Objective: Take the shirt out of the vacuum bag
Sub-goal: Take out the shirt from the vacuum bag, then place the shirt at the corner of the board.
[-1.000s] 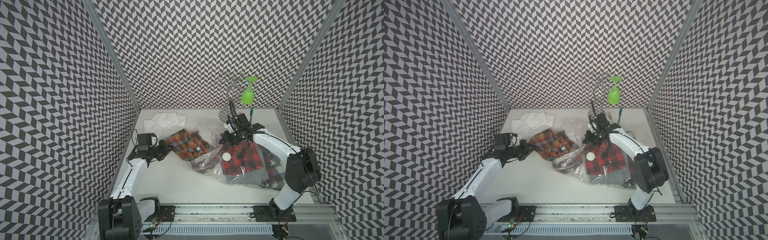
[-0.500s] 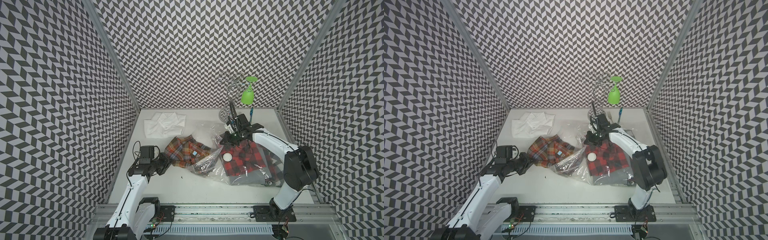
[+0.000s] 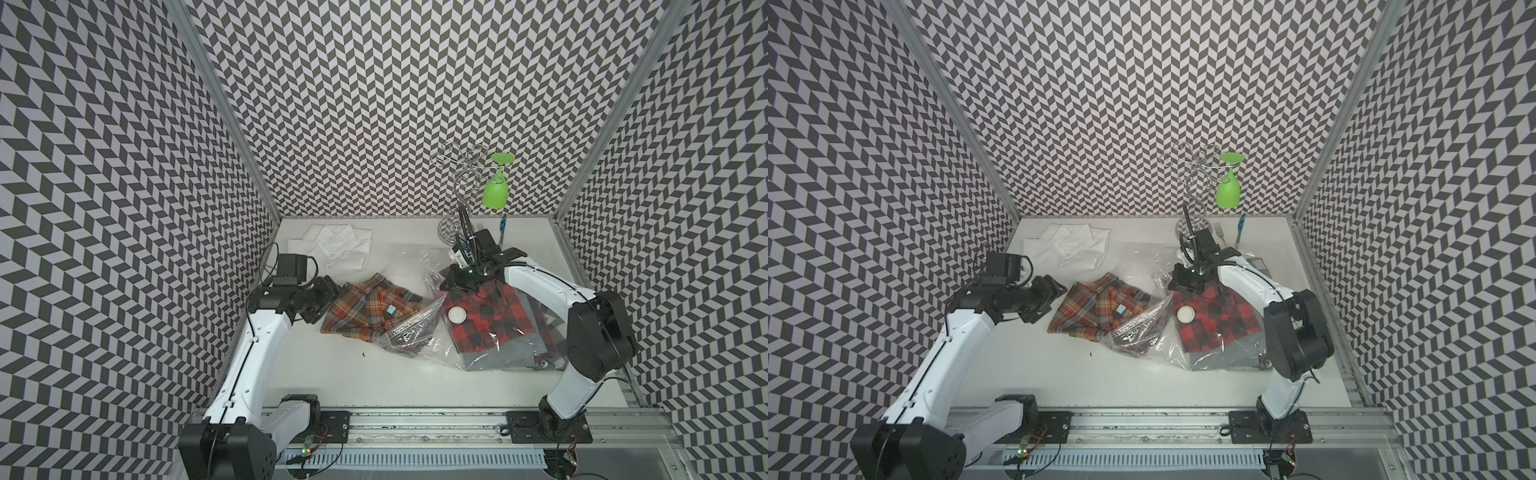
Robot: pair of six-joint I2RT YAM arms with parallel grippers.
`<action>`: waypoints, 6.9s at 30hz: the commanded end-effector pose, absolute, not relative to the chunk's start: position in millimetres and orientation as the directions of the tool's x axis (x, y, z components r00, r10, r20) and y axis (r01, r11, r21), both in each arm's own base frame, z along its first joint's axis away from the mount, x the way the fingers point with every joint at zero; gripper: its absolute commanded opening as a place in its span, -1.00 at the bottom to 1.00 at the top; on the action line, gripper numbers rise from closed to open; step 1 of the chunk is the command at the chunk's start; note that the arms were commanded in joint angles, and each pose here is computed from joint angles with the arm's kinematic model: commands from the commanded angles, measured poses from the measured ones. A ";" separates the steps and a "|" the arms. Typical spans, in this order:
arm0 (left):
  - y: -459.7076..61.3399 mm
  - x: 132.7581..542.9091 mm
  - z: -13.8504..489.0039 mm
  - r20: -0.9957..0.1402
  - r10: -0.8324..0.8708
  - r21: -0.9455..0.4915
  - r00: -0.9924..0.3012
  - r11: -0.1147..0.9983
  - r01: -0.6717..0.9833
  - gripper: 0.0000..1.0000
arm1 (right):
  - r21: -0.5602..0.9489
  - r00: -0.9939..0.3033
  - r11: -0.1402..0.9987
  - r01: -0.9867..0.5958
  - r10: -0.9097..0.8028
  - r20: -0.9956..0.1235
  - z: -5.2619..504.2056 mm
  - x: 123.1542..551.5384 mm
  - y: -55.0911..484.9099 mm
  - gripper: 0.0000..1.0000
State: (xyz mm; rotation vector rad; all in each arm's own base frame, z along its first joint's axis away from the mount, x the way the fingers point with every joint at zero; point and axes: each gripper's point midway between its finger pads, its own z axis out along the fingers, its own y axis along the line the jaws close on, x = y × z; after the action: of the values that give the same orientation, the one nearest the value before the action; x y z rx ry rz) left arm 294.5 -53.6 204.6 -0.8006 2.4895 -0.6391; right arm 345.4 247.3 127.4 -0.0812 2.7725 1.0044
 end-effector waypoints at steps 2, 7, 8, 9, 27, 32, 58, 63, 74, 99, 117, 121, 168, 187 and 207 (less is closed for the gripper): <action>-45.4 319.8 204.3 -0.353 -0.414 -0.384 -0.839 0.882 -0.273 0.46 | 0.624 -0.966 0.767 -0.148 0.022 -0.256 131.3 356.0 246.1 -1.00; -45.7 357.8 194.9 -0.406 -0.249 -0.233 -0.880 0.959 -0.164 0.48 | 0.625 -0.968 0.766 -0.152 0.014 -0.252 131.3 354.5 248.1 -1.00; -44.8 362.2 191.1 -0.402 -0.225 -0.214 -0.887 0.966 -0.148 0.48 | 0.625 -0.968 0.765 -0.153 0.012 -0.252 132.0 354.2 248.2 -1.00; -45.3 366.3 187.3 -0.402 -0.185 -0.187 -0.897 0.975 -0.118 0.48 | 0.624 -0.969 0.766 -0.152 0.010 -0.249 130.9 353.7 248.1 -1.00; -77.6 346.6 121.9 -0.293 0.132 -0.019 -0.947 0.989 0.144 0.53 | 0.642 -0.967 0.738 -0.208 -0.054 -0.251 128.7 354.6 257.4 -1.00; -81.6 346.1 107.4 -0.248 0.184 0.058 -0.951 0.983 0.175 0.51 | 0.640 -0.965 0.736 -0.221 -0.070 -0.252 126.6 352.4 257.1 -1.00; -89.7 374.5 56.6 -0.174 0.282 0.124 -0.944 0.957 0.263 0.44 | 0.641 -0.969 0.736 -0.220 -0.089 -0.230 119.1 350.7 258.1 -1.00; -99.7 379.2 48.7 -0.163 0.289 0.080 -0.943 0.957 0.279 0.32 | 0.639 -0.969 0.738 -0.218 -0.088 -0.229 118.2 350.1 257.4 -1.00; -106.4 368.1 51.1 -0.155 0.257 0.010 -0.954 0.966 0.259 -0.95 | 0.650 -0.970 0.728 -0.218 -0.086 -0.229 118.8 351.0 260.4 -1.00; -122.2 368.2 210.0 -0.413 -0.073 -0.399 -0.908 0.911 0.108 -1.00 | 0.649 -0.973 0.732 -0.206 -0.083 -0.215 112.1 351.0 260.2 -1.00; -38.9 399.2 280.3 -0.528 -0.365 -0.504 -0.767 0.861 -0.064 -1.00 | 0.640 -0.975 0.742 -0.200 -0.086 -0.204 107.1 352.0 259.2 -1.00; -39.2 409.4 314.3 -0.536 -0.444 -0.622 -0.718 0.782 -0.020 -1.00 | 0.637 -0.976 0.745 -0.199 -0.088 -0.202 105.8 351.5 258.6 -1.00; -40.8 448.3 387.0 -0.155 -0.780 -0.986 -0.606 0.164 0.040 -1.00 | 0.654 -0.973 0.726 -0.213 -0.098 -0.208 97.1 352.6 263.1 -1.00; -42.7 475.2 346.1 -0.076 -0.806 -0.991 -0.587 0.127 -0.047 -1.00 | 0.661 -0.972 0.718 -0.218 -0.098 -0.214 95.5 354.3 262.5 -1.00; 11.9 511.9 244.0 -0.017 -0.843 -0.964 -0.538 0.157 -0.216 -1.00 | 0.669 -0.977 0.718 -0.192 -0.073 -0.202 89.0 356.9 263.0 -1.00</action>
State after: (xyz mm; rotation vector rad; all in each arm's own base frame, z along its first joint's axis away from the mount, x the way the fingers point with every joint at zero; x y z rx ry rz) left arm 507.7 5.8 227.4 -1.1004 1.8775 -1.4285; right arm 348.6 263.5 93.9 -0.2170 2.7854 1.1019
